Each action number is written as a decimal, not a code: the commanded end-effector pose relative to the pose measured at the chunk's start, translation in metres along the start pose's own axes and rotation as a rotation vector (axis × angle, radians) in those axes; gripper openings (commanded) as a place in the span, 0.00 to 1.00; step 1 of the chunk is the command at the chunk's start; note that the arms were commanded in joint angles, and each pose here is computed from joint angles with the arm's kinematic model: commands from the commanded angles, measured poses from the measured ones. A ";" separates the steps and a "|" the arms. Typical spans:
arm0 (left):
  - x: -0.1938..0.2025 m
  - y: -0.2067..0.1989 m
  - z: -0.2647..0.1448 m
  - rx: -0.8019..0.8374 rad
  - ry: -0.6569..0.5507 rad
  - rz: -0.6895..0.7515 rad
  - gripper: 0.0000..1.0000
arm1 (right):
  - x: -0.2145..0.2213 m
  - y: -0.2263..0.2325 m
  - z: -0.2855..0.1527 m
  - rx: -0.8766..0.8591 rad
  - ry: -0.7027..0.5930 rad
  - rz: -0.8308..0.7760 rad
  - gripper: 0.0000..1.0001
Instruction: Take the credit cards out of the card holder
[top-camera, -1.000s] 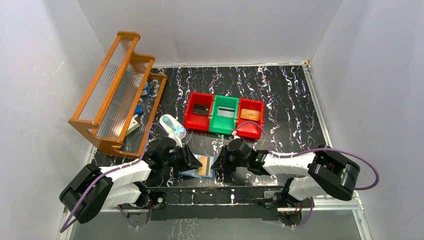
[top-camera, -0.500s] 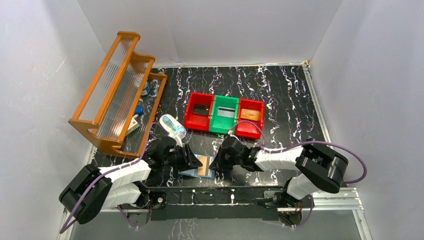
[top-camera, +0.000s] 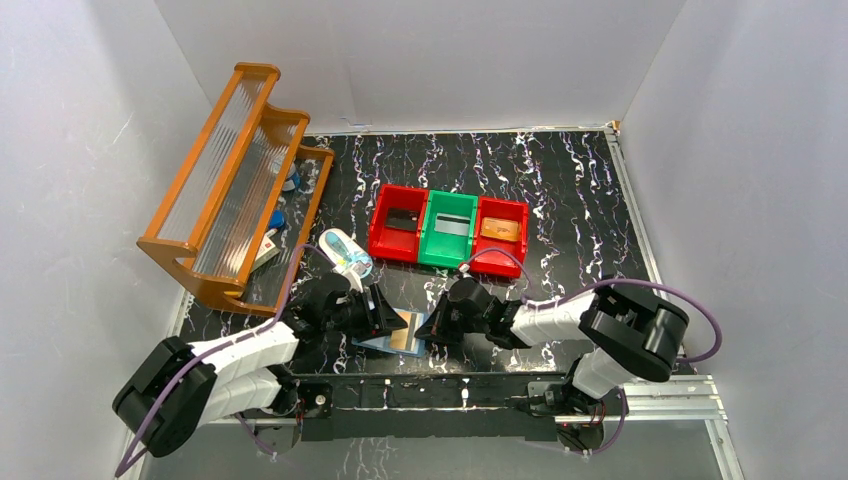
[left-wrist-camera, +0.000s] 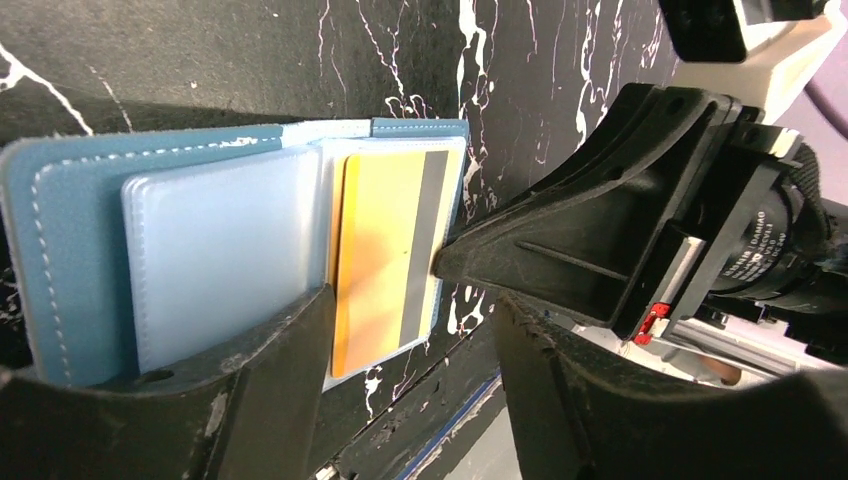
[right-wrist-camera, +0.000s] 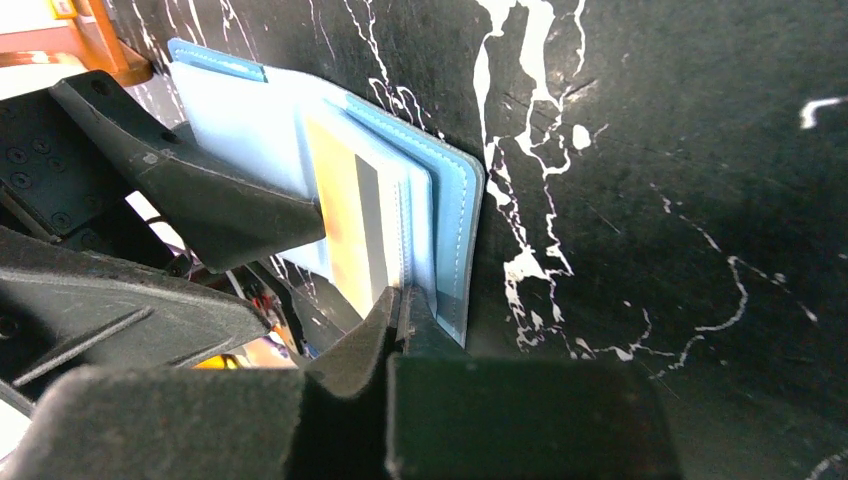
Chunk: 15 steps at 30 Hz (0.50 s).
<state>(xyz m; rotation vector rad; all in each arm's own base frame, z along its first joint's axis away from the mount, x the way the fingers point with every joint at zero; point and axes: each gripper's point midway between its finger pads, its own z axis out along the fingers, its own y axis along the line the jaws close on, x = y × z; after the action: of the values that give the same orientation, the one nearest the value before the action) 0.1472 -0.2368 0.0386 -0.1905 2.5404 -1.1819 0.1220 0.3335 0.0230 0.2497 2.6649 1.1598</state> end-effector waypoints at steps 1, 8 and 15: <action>0.006 0.037 -0.006 -0.165 -0.016 -0.003 0.61 | 0.020 -0.068 0.003 0.209 0.049 0.014 0.00; 0.008 0.051 -0.013 -0.241 -0.007 0.017 0.63 | 0.023 -0.076 0.007 0.212 0.061 0.030 0.00; 0.004 0.053 -0.020 -0.258 -0.047 0.022 0.67 | 0.033 -0.092 0.005 0.198 0.088 0.076 0.00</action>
<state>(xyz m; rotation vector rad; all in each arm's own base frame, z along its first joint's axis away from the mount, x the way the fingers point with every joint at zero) 0.1512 -0.2215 0.0399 -0.2199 2.5341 -1.0603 0.1203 0.3455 0.0197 0.3021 2.6256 1.3061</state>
